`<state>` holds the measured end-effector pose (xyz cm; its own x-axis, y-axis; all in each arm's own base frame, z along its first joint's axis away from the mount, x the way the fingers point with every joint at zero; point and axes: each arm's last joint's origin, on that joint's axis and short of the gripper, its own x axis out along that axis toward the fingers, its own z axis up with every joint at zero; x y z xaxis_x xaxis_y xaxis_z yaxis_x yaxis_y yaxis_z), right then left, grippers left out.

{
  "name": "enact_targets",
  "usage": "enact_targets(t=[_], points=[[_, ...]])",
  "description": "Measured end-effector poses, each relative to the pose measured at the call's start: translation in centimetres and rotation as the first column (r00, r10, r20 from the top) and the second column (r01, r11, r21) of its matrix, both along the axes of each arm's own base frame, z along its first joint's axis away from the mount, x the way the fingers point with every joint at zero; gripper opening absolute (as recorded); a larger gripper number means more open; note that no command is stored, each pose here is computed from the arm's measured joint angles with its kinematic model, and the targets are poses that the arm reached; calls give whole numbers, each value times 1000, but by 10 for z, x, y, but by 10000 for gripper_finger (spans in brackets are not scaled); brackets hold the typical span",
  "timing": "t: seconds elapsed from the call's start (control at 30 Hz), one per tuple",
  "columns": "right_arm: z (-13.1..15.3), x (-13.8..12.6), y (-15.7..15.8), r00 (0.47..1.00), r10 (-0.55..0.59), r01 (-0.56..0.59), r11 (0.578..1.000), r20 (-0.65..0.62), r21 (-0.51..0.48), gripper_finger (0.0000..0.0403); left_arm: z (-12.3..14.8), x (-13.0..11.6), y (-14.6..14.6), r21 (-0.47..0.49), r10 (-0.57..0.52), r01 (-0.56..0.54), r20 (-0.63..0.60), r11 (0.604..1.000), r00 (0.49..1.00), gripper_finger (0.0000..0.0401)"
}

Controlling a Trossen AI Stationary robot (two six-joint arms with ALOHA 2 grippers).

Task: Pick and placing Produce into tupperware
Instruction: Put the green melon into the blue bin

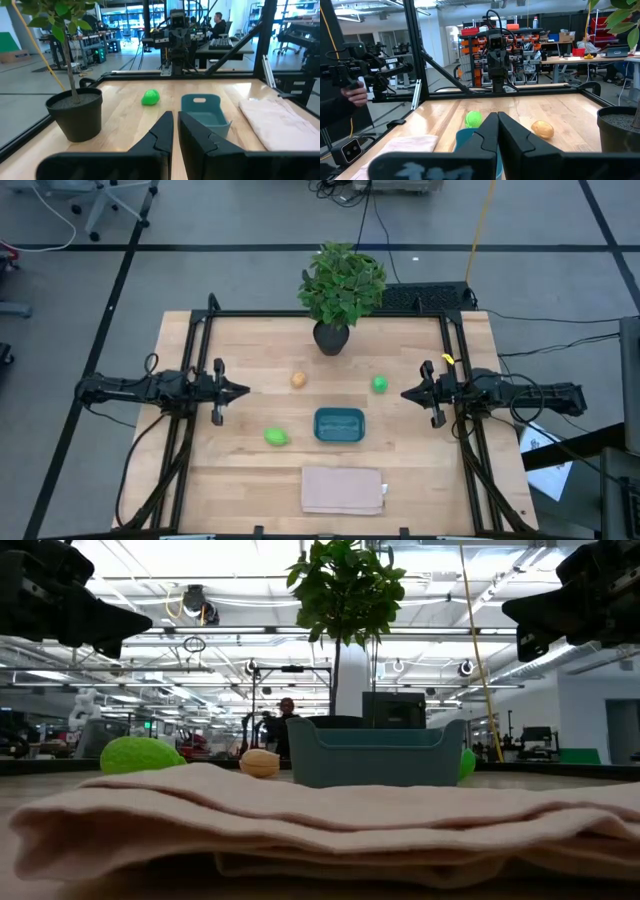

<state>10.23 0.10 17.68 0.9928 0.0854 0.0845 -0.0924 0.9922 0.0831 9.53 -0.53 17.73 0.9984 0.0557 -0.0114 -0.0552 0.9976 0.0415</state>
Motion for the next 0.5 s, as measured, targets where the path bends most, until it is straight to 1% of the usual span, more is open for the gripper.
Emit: enact_targets(t=[0.23, 0.5], points=[[4, 0, 0, 999, 2, -2, 1000, 47, -1, 0, 8, 0, 0, -6, -1, 2, 79, 1000, 997, 31], [5, -1, 0, 999, 1, -1, 1000, 53, -9, 0, 17, -1, 0, -12, 0, 2, 178, 1000, 984, 31]])
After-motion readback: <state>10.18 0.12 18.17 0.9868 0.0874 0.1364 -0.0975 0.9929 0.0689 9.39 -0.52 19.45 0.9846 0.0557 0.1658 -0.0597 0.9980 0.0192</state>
